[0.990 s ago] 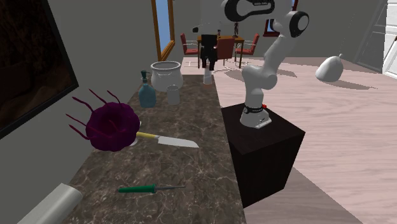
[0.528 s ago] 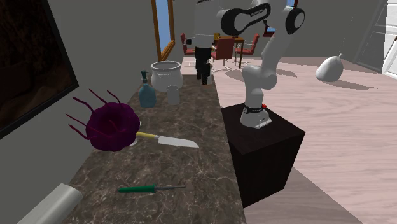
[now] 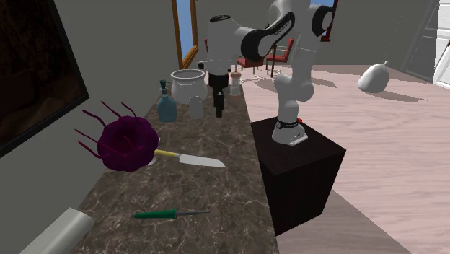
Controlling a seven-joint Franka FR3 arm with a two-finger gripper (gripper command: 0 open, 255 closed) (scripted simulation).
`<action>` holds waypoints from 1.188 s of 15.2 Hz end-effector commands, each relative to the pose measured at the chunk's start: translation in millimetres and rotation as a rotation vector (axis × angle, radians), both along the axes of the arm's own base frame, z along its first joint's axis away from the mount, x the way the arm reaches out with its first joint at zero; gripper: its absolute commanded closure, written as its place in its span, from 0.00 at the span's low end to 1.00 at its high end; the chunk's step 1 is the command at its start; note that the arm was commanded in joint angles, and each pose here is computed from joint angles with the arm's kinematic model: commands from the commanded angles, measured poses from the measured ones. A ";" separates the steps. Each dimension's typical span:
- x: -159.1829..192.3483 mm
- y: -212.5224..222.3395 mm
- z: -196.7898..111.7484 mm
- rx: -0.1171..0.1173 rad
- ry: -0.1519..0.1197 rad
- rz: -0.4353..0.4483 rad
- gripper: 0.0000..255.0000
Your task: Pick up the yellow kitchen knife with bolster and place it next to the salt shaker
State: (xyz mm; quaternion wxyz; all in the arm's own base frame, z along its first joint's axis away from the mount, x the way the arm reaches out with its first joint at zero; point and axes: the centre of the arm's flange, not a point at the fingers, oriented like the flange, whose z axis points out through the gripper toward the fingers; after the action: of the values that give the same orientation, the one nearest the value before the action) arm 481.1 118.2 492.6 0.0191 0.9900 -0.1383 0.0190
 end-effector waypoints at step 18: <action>167.7 83.6 -138.2 -0.164 0.067 -0.242 0.00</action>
State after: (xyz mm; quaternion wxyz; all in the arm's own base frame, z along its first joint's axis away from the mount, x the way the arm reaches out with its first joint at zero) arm 648.8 203.3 361.3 0.1063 0.9615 -0.2533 -0.0051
